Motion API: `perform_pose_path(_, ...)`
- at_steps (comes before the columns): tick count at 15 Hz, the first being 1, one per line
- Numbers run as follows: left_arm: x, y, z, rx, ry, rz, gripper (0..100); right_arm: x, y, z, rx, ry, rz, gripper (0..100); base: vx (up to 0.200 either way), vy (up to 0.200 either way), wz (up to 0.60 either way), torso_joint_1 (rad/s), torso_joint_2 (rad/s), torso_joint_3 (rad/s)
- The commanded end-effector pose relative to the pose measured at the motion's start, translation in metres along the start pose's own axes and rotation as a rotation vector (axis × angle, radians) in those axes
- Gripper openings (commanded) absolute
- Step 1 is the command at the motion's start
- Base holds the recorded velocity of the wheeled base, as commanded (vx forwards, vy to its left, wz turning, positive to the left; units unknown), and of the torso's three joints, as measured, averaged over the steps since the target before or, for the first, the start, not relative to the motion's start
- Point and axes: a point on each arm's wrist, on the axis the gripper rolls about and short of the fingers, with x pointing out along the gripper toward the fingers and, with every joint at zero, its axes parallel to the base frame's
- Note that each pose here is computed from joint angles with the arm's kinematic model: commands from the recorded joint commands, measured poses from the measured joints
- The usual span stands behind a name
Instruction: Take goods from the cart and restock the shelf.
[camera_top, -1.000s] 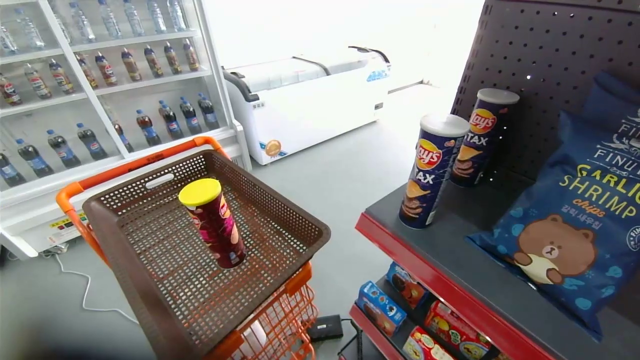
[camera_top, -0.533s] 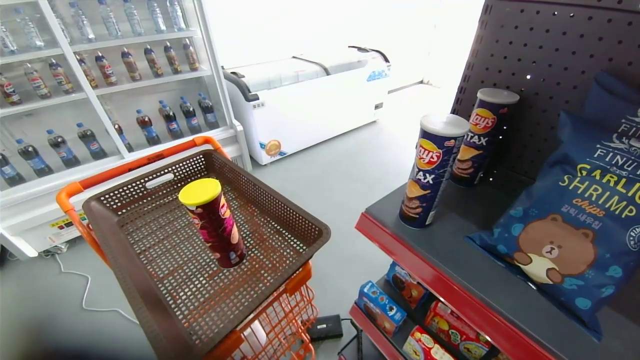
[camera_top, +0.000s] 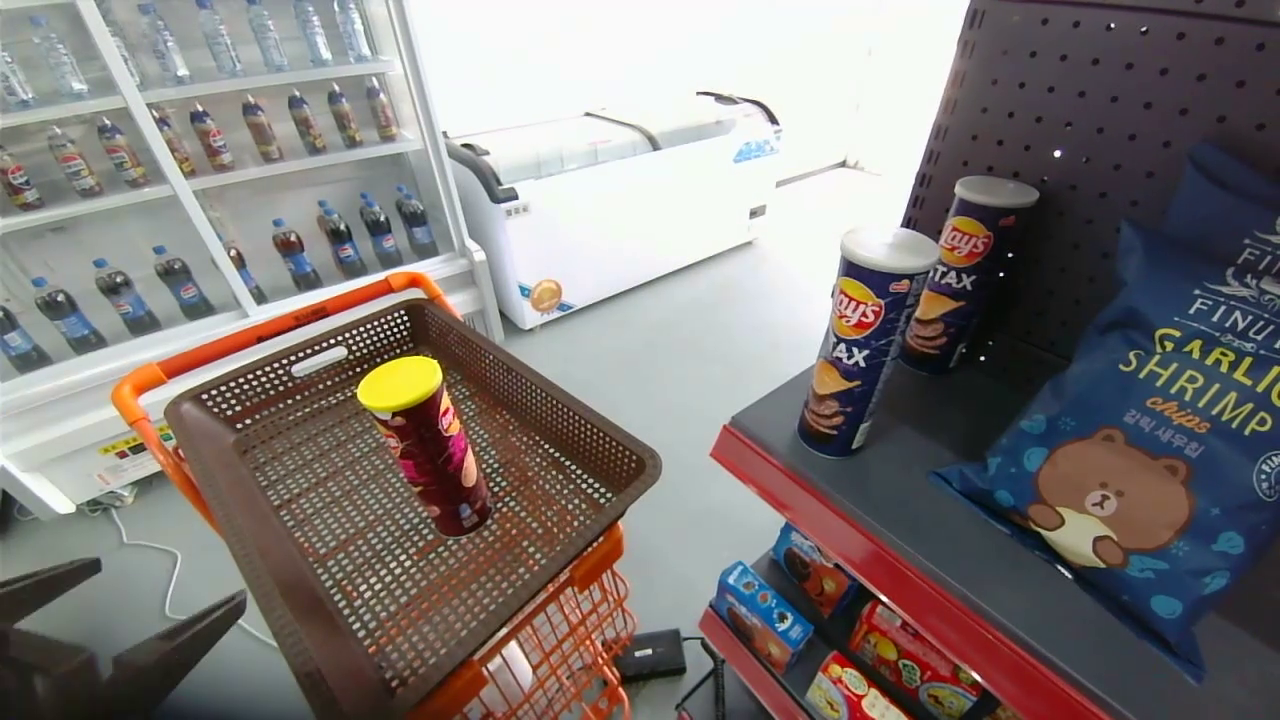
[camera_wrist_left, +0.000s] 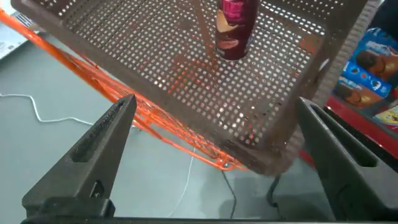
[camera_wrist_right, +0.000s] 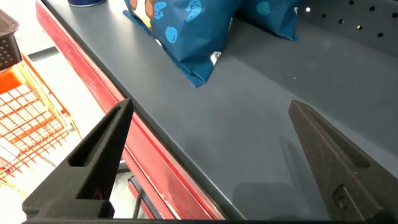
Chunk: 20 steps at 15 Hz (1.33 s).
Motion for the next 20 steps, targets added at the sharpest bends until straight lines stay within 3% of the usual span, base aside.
perform_pose_path(1,0.056,0.007,0.007,0.014,0.058,-0.001,100,0.0,0.0,0.0,0.0,0.001,0.0,100,0.0,0.0,0.0,0.0,0.0,0.0)
perform_pose_path(3,0.079,0.009,0.011,0.019,0.034,0.003,100,0.0,0.0,0.0,0.0,0.001,0.0,100,0.0,0.0,0.0,0.0,0.0,0.0)
perform_pose_path(7,0.131,-0.004,0.009,0.051,-0.031,-0.051,100,0.0,0.0,0.0,0.0,0.001,0.0,100,0.0,0.0,0.0,0.0,0.0,0.0)
perform_pose_path(12,0.158,-0.008,-0.001,0.055,0.018,-0.072,100,0.0,0.0,0.0,0.0,0.001,0.0,100,0.0,0.0,0.0,0.0,0.0,0.0)
perform_pose_path(16,0.189,-0.015,-0.002,0.064,-0.043,-0.088,100,0.0,0.0,0.0,0.0,0.001,0.0,100,0.0,0.0,0.0,0.0,0.0,0.0)
perform_pose_path(20,0.217,-0.029,-0.003,0.08,-0.119,-0.124,100,0.0,0.0,0.0,0.0,0.001,0.0,100,0.0,0.0,0.0,0.0,0.0,0.0)
